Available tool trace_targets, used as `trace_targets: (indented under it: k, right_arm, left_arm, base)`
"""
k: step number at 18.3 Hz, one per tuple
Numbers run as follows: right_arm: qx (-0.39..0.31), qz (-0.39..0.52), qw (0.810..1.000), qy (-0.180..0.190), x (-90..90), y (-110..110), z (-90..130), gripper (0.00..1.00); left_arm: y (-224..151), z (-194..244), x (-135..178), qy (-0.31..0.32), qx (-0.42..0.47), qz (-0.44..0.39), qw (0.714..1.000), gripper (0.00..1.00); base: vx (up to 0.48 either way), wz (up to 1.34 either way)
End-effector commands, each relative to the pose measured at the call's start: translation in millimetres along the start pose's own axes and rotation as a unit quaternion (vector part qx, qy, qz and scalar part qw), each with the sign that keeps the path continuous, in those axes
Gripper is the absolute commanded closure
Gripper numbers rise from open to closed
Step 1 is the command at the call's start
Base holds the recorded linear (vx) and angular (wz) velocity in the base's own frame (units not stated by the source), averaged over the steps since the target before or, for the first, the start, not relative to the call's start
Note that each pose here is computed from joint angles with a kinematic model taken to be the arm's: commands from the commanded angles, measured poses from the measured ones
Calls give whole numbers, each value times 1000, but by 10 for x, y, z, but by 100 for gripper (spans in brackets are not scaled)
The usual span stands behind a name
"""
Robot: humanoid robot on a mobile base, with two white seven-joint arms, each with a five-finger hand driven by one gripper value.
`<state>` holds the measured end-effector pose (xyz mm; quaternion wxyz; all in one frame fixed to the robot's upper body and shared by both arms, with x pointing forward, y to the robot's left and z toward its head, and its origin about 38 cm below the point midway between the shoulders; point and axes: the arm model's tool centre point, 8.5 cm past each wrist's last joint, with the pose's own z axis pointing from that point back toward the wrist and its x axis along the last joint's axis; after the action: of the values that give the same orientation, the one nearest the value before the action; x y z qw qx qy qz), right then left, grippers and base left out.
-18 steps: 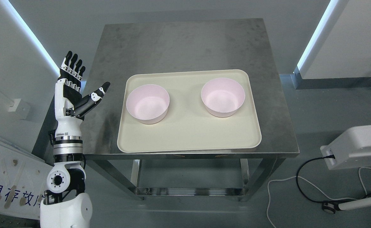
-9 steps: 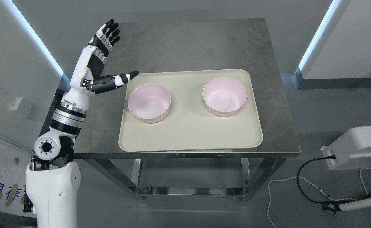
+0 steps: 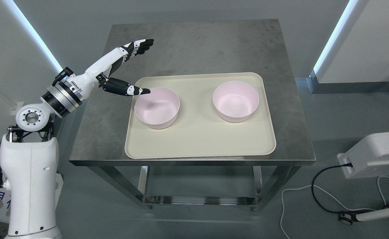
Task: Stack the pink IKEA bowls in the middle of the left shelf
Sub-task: 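Reach the left hand toward the pink bowl farther from the other bowl, then grasp the rim of the pink bowl with the left hand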
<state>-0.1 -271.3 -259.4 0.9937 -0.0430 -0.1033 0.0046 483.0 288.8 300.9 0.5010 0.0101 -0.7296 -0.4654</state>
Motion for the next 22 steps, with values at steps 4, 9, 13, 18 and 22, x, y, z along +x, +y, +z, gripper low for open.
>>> trace_targets:
  k: [4, 9, 13, 18, 22]
  right_arm:
    - [-10, -1, 1000, -9, 59, -115, -12, 0]
    - [-10, -1, 1000, -9, 59, -115, -12, 0]
    - [-10, -1, 1000, -9, 59, -115, -12, 0]
    - [-10, -1, 1000, -9, 59, -115, -12, 0]
    - [-10, -1, 1000, -9, 59, -115, -12, 0]
  left_arm:
    - [-275, -338, -365, 98, -87, 54, 990, 12]
    - [-509, -565, -234, 69, -111, 71, 989, 20]
    - [-560, -534, -302, 78, -118, 69, 987, 31]
    - [-520, -512, -304, 70, -113, 55, 990, 46]
    - [-545, -499, -345, 61, -118, 20, 991, 58]
  base:
    - [0, 0]
    - [0, 0]
    - [0, 0]
    - [0, 0]
    - [0, 0]
